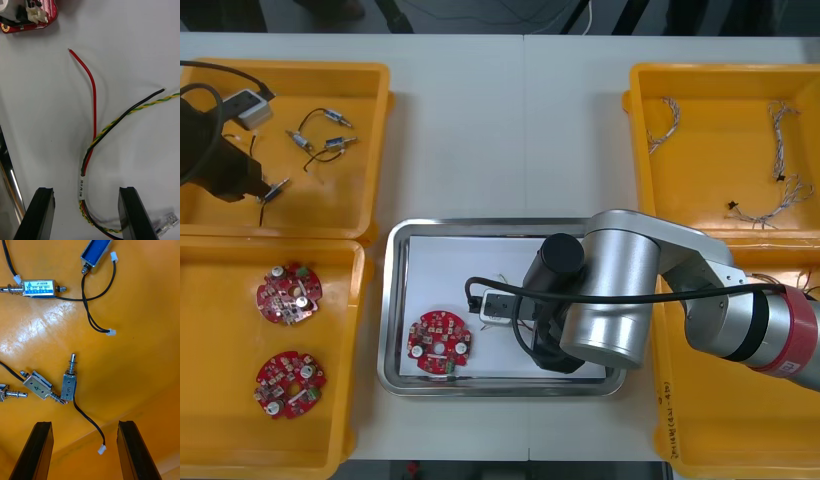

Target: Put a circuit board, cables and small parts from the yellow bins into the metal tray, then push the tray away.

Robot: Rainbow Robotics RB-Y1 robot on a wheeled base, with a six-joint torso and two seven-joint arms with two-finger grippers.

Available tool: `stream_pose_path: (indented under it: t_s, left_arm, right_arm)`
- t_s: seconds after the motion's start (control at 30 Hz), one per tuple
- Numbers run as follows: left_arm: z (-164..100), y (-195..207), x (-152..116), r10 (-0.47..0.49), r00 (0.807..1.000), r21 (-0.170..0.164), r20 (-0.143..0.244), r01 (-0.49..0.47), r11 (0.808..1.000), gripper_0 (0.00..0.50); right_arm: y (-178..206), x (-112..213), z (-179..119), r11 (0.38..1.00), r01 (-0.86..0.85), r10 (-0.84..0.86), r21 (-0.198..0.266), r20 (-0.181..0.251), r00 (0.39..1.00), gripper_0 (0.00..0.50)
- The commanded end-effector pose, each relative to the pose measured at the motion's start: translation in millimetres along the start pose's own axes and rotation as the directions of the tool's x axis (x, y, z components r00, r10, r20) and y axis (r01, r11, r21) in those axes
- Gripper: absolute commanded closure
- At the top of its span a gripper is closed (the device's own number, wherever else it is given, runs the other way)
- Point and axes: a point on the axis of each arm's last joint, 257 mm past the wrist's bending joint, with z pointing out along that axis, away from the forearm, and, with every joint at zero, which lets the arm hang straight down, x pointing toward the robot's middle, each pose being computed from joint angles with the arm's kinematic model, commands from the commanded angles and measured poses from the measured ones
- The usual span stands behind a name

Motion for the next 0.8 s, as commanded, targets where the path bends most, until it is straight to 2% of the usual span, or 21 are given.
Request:
stream_pose_path:
  t_s: [0.03, 0.17, 0.3, 0.47, 0.63, 0.7, 0.73, 0.8]
  left_arm:
    - [-2, 2, -29, 0.095, 0.995, -0.011, 0.041, -0.095, 0.995, 0.000]
    - [2, 2, -34, 0.107, 0.993, -0.011, 0.041, -0.107, 0.994, 0.000]
    - [6, -1, -40, 0.117, 0.992, -0.011, 0.044, -0.117, 0.993, 0.000]
    - [16, -1, -43, 0.134, 0.990, -0.019, 0.048, -0.133, 0.991, 0.000]
    - [23, 1, -45, 0.144, 0.988, -0.028, 0.055, -0.143, 0.989, 0.000]
    - [25, 1, -44, 0.147, 0.988, -0.031, 0.055, -0.145, 0.989, 0.000]
    - [25, 1, -45, 0.150, 0.987, -0.031, 0.055, -0.148, 0.988, 0.000]
    - [27, 1, -43, 0.152, 0.987, -0.029, 0.051, -0.151, 0.988, 0.000]
  right_arm:
    - [11, -15, -9, 1.000, -0.011, 0.011, 0.001, 0.035, 0.999, 0.000]
    - [4, -18, -24, 0.999, -0.036, 0.035, 0.013, 0.046, 0.998, 0.000]
    - [-15, -23, -48, 0.996, -0.071, 0.068, 0.051, 0.069, 0.995, 0.000]
    - [-37, -26, -76, 0.988, -0.147, 0.144, 0.041, 0.080, 0.986, 0.000]
    - [-64, -17, -108, 0.970, -0.242, 0.240, 0.034, 0.066, 0.969, 0.000]
    - [-78, -10, -123, 0.959, -0.281, 0.278, 0.049, 0.059, 0.959, 0.000]
    - [-83, -10, -128, 0.955, -0.291, 0.287, 0.055, 0.064, 0.956, 0.000]
    - [-103, -15, -147, 0.939, -0.336, 0.327, 0.075, 0.116, 0.938, 0.000]
